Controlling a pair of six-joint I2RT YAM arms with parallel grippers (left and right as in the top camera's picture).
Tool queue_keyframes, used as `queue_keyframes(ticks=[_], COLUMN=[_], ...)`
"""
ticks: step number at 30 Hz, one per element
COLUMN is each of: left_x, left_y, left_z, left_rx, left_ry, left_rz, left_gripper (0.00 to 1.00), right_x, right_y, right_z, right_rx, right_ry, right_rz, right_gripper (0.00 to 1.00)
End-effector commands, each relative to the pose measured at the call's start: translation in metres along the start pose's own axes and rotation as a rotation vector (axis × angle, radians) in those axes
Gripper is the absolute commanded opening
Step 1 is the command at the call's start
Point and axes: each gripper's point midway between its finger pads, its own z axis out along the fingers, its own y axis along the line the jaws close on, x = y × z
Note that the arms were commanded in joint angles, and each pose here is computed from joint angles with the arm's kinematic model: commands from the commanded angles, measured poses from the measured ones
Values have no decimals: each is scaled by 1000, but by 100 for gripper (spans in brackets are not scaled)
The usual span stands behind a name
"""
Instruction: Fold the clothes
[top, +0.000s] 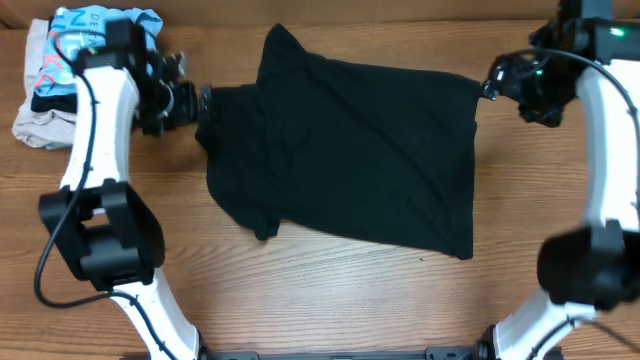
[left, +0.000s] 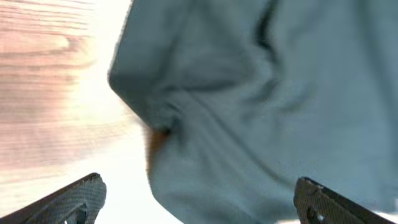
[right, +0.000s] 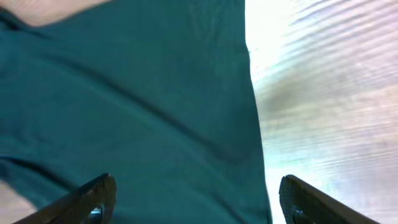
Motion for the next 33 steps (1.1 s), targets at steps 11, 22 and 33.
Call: queue_keyframes(ticks=[11, 22, 33], left_x=[88, 185, 235], left_y=[-55, -63, -39], left_z=[-87, -17, 61], left_rx=[-105, -233, -264], left_ry=[88, 151, 222], left_rz=[-25, -106, -151], left_gripper=[100, 95, 69], right_x=[97, 145, 144], right_y=[10, -10, -11], right_z=[-87, -16, -6], right_rx=[66, 110, 106], right_ry=[-71, 66, 65], right_rz=[39, 18, 18], right_gripper=[87, 87, 87])
